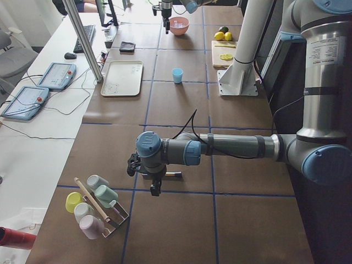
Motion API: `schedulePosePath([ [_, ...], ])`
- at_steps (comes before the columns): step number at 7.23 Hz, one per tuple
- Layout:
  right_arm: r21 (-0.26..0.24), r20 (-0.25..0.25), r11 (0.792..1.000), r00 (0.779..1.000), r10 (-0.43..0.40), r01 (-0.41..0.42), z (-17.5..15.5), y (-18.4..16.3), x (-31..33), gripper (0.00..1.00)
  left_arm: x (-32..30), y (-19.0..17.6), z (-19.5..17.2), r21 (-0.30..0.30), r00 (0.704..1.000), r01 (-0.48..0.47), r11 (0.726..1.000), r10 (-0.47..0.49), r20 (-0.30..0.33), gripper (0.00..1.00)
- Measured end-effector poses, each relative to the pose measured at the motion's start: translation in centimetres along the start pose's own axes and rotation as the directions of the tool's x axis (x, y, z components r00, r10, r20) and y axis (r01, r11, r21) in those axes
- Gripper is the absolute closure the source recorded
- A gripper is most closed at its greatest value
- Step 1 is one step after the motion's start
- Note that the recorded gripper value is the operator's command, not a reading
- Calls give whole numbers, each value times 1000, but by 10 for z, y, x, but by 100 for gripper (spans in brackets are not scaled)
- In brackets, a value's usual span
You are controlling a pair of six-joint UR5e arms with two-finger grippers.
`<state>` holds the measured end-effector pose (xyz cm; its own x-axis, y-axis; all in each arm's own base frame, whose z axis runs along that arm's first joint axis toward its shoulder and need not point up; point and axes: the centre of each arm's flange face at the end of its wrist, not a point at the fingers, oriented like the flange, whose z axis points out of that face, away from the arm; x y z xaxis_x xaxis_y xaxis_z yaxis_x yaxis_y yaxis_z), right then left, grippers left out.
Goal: Mash ice and strawberries in cup
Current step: 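Move the right gripper back into the pink bowl and grasp an ice cube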
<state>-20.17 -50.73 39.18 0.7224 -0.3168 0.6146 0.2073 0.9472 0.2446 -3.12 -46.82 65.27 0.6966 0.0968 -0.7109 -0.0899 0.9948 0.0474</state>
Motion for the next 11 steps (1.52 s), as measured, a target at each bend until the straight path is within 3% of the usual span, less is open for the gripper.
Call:
schedulePosePath([
  [2, 19, 13, 999, 999, -49, 49, 33, 58, 84, 2, 0, 0, 0, 0, 1000, 0, 1000, 0, 0, 0],
  [4, 31, 1, 998, 999, -53, 53, 69, 93, 129, 4, 0, 0, 0, -2, 1000, 2, 1000, -2, 0, 0],
  [8, -4, -77, 1000, 997, -18, 18, 94, 121, 162, 15, 1, 0, -1, -1, 1000, 1, 1000, -1, 0, 0],
  [11, -27, -98, 1000, 995, -9, 7, 108, 124, 171, 26, 1, 0, -1, 0, 1000, 0, 1000, 0, 0, 0],
])
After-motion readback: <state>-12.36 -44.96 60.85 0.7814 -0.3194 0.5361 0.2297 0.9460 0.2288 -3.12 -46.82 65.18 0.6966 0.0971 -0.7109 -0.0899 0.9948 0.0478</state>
